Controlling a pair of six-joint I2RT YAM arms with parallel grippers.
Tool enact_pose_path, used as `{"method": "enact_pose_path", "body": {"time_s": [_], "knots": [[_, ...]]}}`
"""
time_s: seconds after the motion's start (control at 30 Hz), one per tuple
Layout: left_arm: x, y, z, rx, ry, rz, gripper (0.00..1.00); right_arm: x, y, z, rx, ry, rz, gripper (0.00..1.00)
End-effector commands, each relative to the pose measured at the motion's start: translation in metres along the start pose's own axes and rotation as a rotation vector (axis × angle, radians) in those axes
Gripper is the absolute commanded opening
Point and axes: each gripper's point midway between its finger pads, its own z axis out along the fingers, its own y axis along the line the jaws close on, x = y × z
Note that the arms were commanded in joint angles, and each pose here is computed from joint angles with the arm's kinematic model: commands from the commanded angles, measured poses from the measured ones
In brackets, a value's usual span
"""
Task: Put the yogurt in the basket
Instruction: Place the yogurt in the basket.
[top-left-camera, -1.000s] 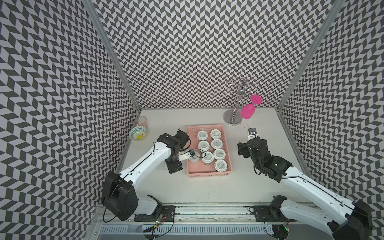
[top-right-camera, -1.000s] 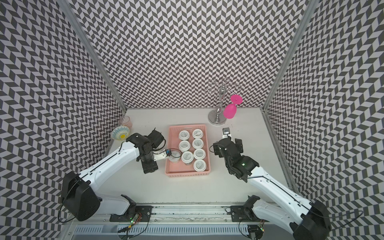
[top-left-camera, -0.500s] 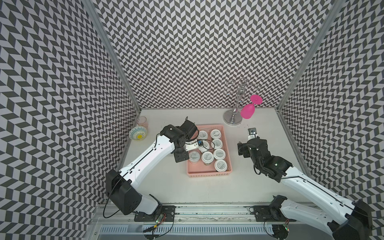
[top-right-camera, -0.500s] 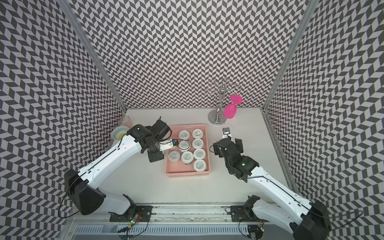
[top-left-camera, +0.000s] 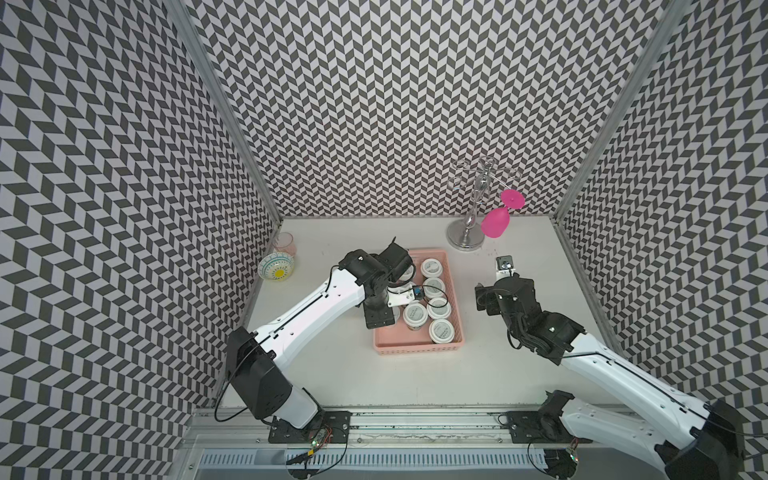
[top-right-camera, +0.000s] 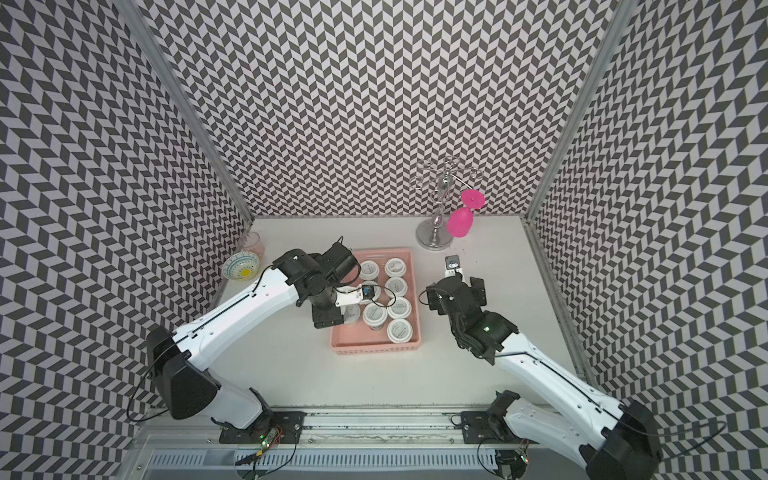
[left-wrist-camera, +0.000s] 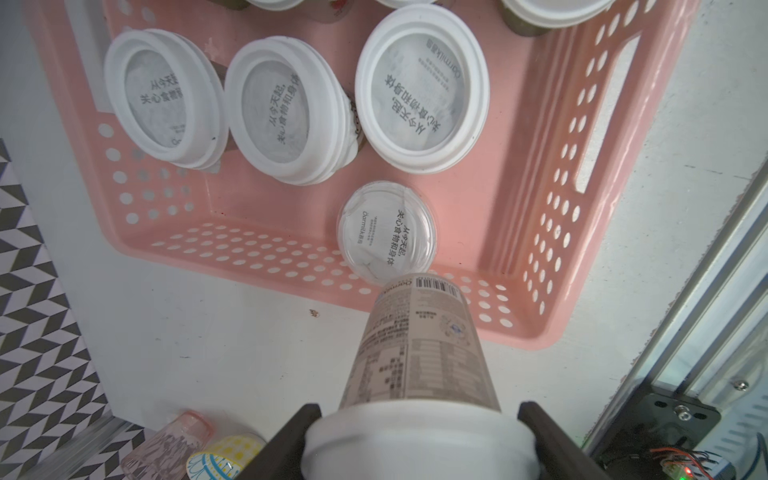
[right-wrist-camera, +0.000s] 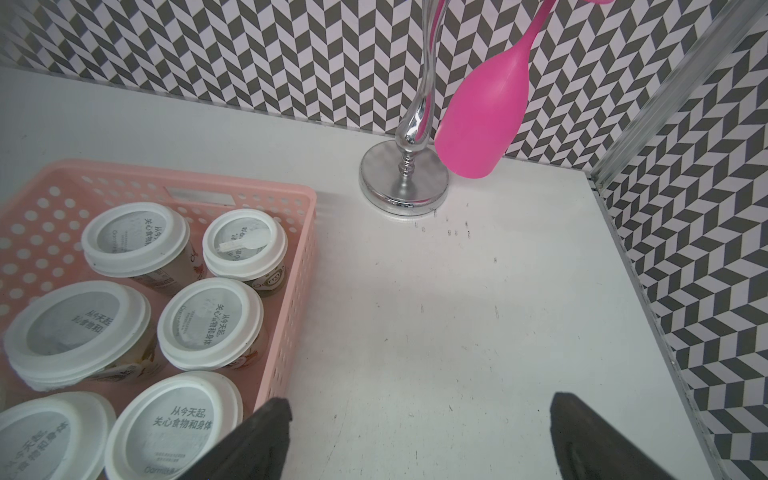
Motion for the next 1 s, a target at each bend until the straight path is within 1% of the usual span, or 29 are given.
{"method": "enact_pose_path", "body": {"time_s": [0.0,0.23,0.27,0.37,0.73,0.97], "knots": [[-0.012,-0.008,-0.001,0.049,-0.036,0.018,0.75,-0.002,0.000,0.003,0.010,-0.019,0.009,1.00],[-0.013,-0.021,0.022,0.125,0.001,0.018,0.74,-0.001,0.000,0.003,0.010,-0.018,0.010,0.99],[-0.019,-0.018,0.025,0.116,-0.018,0.014,0.74,-0.002,0.000,0.003,0.010,-0.018,0.010,0.99],[-0.021,-0.021,0.032,0.133,-0.015,0.015,0.74,-0.001,0.000,0.003,0.010,-0.017,0.009,1.00],[-0.018,-0.028,0.056,0.163,0.024,0.017,0.74,-0.001,-0.001,0.003,0.014,-0.016,0.007,1.00],[-0.021,-0.032,0.064,0.186,0.025,0.014,0.74,-0.001,0.000,0.003,0.013,-0.016,0.006,1.00]]}}
